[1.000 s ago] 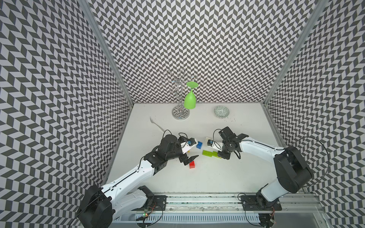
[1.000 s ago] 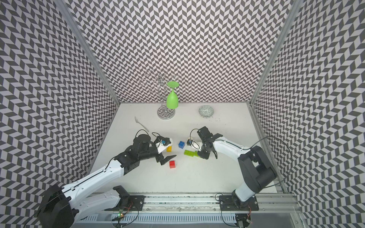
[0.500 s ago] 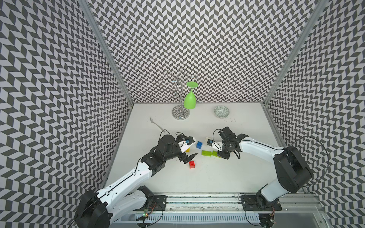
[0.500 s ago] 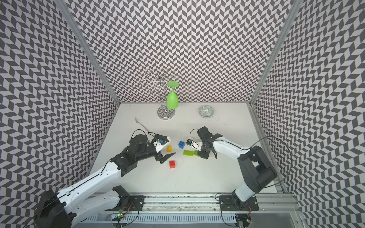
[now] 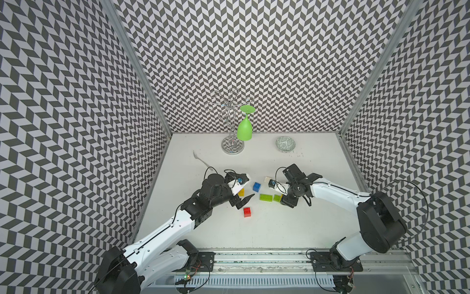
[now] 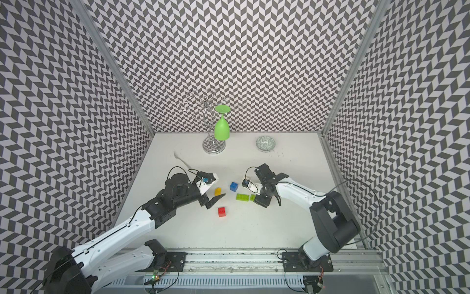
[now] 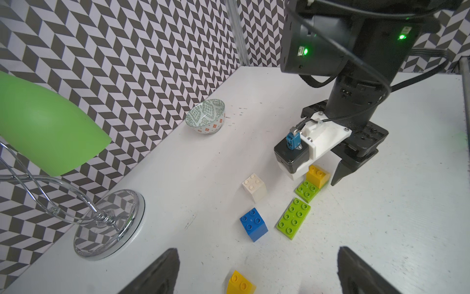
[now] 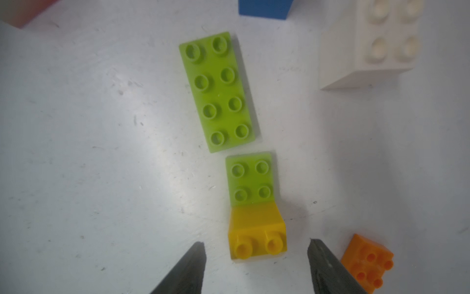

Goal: Assemble a fork with lego
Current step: Assemble the lego brick with the lego brick, then pick up the lego brick from the center of the board.

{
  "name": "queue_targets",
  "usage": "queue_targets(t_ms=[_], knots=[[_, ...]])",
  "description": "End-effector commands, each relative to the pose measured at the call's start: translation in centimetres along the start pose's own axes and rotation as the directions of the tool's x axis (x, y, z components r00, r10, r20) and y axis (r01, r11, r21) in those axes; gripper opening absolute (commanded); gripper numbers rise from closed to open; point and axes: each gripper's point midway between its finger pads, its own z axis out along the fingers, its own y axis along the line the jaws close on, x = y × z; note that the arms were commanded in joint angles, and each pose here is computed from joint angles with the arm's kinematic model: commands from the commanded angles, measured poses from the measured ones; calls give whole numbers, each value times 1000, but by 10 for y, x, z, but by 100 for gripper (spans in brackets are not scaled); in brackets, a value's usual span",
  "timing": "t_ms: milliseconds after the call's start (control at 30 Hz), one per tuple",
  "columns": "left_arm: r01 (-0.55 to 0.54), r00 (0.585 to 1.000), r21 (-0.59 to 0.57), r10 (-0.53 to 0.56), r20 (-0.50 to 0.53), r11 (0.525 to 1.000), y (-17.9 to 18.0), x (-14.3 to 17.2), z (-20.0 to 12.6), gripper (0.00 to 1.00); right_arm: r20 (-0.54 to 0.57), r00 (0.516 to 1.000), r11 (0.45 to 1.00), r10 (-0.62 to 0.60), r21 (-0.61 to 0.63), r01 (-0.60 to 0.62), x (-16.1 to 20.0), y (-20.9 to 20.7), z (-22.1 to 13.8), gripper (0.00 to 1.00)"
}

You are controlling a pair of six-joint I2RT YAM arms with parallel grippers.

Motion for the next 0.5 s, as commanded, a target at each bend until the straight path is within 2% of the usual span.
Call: queue_targets(t_ms=[0, 100, 233, 333, 467], knots=[[78, 993, -54, -73, 94, 995, 23, -24, -12, 99, 152, 988, 997, -2, 76, -10, -42, -18, -33, 70], [189, 972, -101, -171, 164, 977, 51, -38, -23, 98, 210, 978, 997, -9, 79, -8, -62, -21, -46, 70], [335, 931, -207, -288, 224, 919, 90, -44, -38, 98, 293, 955, 996, -44, 86, 19, -96, -18, -59, 71], [413, 907, -310, -355, 226, 857, 119, -34, -49, 98, 370, 925, 994, -91, 83, 65, -128, -8, -68, 71], [531, 847, -390, -480, 228, 752, 155, -11, -67, 98, 451, 879, 988, -155, 73, 137, -167, 12, -71, 71]])
